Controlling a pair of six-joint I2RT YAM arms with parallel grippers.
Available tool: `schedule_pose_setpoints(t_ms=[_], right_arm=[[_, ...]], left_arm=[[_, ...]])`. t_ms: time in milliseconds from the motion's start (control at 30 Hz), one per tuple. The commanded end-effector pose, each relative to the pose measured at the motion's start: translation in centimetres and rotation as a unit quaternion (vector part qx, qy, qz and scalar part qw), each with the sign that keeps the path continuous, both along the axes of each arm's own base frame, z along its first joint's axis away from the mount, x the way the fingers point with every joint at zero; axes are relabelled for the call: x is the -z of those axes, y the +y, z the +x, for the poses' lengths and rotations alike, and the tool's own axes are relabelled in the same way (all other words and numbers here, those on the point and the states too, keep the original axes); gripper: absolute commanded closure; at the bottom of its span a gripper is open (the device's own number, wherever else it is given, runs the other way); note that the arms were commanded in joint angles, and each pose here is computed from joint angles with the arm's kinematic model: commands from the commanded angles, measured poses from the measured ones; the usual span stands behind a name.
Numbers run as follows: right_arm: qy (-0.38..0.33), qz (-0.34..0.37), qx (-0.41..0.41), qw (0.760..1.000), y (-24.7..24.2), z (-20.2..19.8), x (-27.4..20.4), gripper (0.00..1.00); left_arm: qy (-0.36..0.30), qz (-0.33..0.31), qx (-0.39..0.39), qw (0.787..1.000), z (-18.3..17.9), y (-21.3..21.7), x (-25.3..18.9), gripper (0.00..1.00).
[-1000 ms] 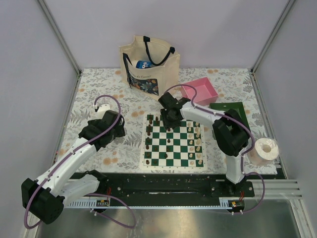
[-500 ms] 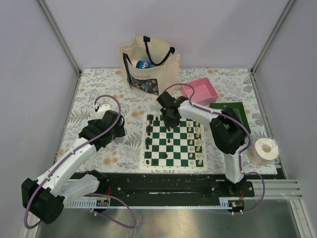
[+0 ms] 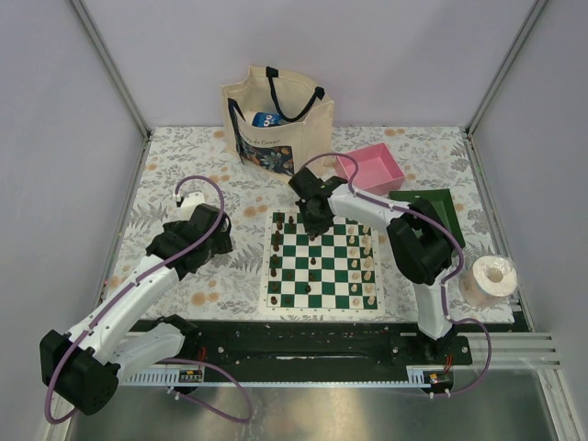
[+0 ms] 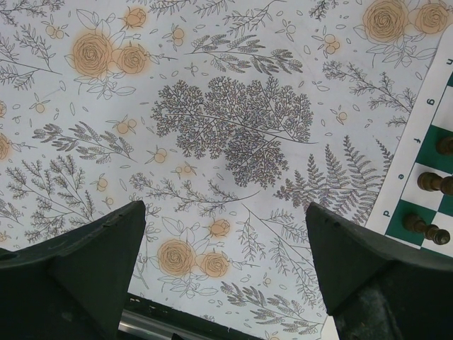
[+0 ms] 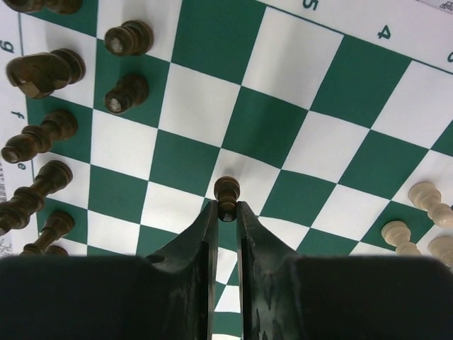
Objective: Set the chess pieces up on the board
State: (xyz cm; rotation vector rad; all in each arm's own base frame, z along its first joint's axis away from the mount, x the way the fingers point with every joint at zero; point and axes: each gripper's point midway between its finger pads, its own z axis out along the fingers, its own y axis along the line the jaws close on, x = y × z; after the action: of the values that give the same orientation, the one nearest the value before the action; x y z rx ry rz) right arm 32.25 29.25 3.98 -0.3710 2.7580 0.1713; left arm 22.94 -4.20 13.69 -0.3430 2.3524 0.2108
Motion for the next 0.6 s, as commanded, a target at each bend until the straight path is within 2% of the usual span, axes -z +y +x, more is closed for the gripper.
schedule_pose_setpoints(t_ms=[0,567], right_arm=[[-0.026,0.014,-0.017,0.999,1.9,0.3,-2.3,0.82],[-0.03,0.02,-0.044,0.998,6.4,0.1,-1.5,0.81]], left_arm=[[-0.016,-0.01,0.005,1.0,0.9,-0.5,-0.9,0.01],[-0.017,-0.009,0.006,1.0,0.9,-0.5,-0.9,0.01]])
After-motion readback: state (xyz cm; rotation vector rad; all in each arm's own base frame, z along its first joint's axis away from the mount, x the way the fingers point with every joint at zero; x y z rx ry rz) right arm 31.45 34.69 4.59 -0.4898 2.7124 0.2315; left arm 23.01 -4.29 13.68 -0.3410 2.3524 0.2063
